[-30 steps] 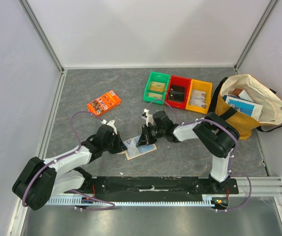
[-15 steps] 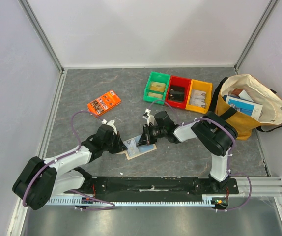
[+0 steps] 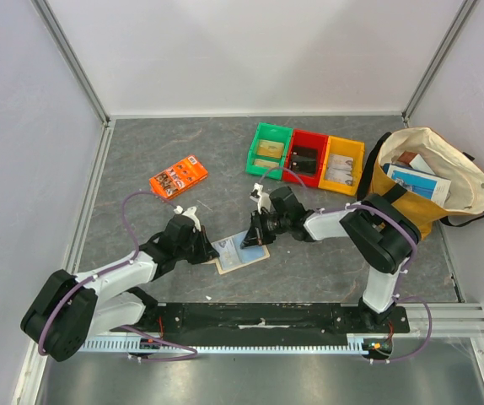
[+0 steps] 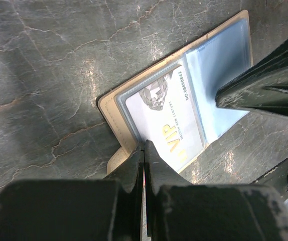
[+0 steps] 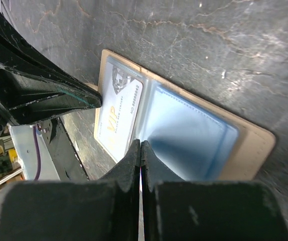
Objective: Take the credit cards out of the card holder
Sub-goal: Remove the credit card from the card holder.
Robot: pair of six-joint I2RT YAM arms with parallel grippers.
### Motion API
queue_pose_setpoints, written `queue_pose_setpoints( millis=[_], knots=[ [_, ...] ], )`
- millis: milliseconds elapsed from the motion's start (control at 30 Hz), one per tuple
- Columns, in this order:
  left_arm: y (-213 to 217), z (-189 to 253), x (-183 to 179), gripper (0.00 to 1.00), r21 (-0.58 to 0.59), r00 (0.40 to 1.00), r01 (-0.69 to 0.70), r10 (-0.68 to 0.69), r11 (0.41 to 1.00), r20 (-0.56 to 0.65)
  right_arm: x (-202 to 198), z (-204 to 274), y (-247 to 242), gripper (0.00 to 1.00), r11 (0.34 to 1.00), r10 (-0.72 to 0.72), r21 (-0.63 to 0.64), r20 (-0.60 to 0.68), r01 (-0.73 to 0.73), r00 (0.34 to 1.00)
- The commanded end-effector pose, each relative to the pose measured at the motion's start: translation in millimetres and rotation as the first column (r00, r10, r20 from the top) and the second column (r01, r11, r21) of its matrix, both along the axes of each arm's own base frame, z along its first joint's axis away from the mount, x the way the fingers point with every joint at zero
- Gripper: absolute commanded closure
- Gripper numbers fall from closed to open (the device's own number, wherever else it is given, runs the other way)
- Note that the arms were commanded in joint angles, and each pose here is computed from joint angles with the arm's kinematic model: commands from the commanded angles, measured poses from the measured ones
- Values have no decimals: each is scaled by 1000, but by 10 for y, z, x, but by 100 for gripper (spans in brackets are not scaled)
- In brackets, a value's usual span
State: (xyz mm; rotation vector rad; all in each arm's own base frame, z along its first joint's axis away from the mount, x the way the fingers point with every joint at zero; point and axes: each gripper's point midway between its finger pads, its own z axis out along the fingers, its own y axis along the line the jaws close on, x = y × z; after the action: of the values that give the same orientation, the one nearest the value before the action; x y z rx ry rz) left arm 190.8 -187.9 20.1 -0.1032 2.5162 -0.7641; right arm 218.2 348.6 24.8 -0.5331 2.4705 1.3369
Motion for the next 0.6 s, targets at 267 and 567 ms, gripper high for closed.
queue_pose_setpoints(
  millis=[267,567],
  knots=[
    [40,-62,-62,98,16,1000,-10,11,1000,-29,27,284,187,76,998,38,54,56,-41,998],
    [30,-95,-95,98,0,999,-13,13,1000,-43,39,45,213,69,1000,6,7,-1,-6,1000]
  ],
)
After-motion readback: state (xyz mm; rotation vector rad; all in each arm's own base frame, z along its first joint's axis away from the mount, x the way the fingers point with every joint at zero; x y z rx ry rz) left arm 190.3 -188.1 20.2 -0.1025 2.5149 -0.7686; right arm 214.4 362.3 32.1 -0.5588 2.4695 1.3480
